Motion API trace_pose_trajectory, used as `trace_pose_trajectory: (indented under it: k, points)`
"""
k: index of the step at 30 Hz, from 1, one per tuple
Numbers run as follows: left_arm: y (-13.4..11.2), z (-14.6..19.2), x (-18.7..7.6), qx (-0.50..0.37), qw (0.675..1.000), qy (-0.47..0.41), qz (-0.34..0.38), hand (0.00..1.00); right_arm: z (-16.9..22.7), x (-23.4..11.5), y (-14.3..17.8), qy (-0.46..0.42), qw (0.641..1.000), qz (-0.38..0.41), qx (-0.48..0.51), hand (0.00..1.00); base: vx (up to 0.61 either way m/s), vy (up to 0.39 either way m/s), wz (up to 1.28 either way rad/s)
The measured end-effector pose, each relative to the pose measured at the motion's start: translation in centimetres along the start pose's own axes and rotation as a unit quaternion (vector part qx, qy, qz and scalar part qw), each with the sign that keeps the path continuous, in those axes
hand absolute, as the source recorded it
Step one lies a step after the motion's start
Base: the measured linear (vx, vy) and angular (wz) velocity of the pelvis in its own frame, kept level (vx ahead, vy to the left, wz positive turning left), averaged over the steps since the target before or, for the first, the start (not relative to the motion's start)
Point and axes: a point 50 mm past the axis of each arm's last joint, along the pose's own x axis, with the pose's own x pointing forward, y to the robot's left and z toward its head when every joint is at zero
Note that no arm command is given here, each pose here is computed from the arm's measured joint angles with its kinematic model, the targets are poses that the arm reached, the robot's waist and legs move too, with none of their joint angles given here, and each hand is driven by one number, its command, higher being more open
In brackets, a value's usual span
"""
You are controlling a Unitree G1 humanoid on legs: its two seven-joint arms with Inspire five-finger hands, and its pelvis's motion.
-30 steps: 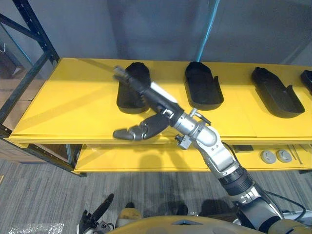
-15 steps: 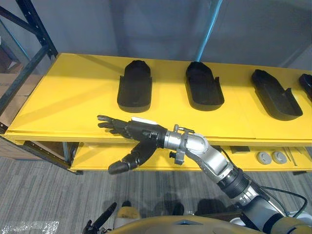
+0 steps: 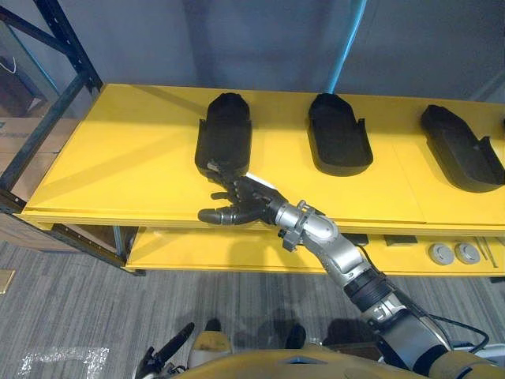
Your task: Walk over and take three plastic housings, then place them on the shelf
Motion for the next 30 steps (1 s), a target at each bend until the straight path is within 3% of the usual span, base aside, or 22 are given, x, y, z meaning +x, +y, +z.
trace_pose_trajectory:
  k: [30]
  points:
    - [-0.31, -0.16, -0.05, 0.001, 1.000, 0.009, -0.028, 1.00, 0.00, 0.22, -0.53, -0.045, 0.997, -0.065, -0.015, 1.00, 0.00, 0.001, 0.00]
